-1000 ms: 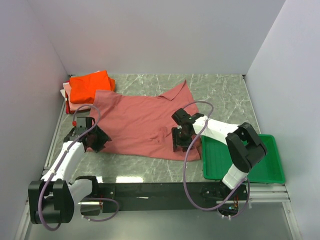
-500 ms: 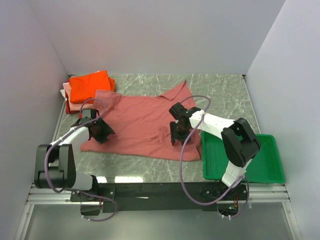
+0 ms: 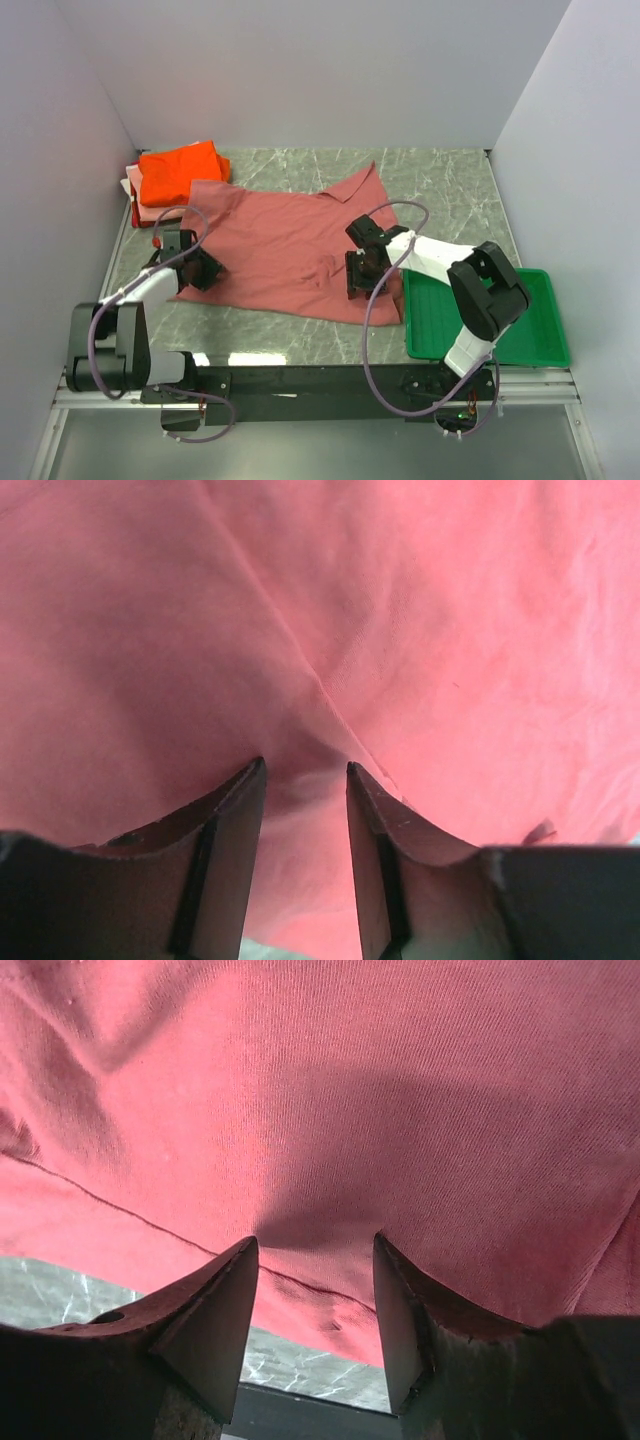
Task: Fold and stack the t-shirts
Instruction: Fold the tshirt
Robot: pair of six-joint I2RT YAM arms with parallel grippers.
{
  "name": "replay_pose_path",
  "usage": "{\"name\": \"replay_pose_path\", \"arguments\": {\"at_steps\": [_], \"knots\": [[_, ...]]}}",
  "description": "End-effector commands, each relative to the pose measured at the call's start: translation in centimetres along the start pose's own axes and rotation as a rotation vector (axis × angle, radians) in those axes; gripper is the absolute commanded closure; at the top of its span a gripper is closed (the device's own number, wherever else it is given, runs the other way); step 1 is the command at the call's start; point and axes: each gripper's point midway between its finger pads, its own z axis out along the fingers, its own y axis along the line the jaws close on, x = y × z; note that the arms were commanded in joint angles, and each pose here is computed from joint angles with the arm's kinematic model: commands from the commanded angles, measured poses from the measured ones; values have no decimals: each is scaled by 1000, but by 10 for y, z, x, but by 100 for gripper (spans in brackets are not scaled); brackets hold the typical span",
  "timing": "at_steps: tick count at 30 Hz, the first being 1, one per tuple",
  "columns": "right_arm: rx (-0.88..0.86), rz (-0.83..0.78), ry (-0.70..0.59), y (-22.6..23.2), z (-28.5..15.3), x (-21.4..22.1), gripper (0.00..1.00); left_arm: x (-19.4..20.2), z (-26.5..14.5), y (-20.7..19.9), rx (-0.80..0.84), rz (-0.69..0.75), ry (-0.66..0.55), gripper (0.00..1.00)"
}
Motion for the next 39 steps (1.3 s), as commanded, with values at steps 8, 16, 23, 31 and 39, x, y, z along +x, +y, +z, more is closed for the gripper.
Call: {"name": "replay_pose_path", "arguments": {"at_steps": [8,16,23,31,39], "knots": [[6,33,165,-7,6,83,43,47,-38,56,-175,-124,75,54],[24,15,114,2,-15,81,43,37,-57,38,-149,-113,70,52],[-19,-36,-69,21,-68,38,42,-16,-76,-13,-46,-25,-72,47],[-184,-126,-172,60,-75,10,38,-51,-45,-30,-37,92,-127,43],[-337,-148,-210,89,-54,0,34,-23,12,10,-133,-48,-21,43]]}}
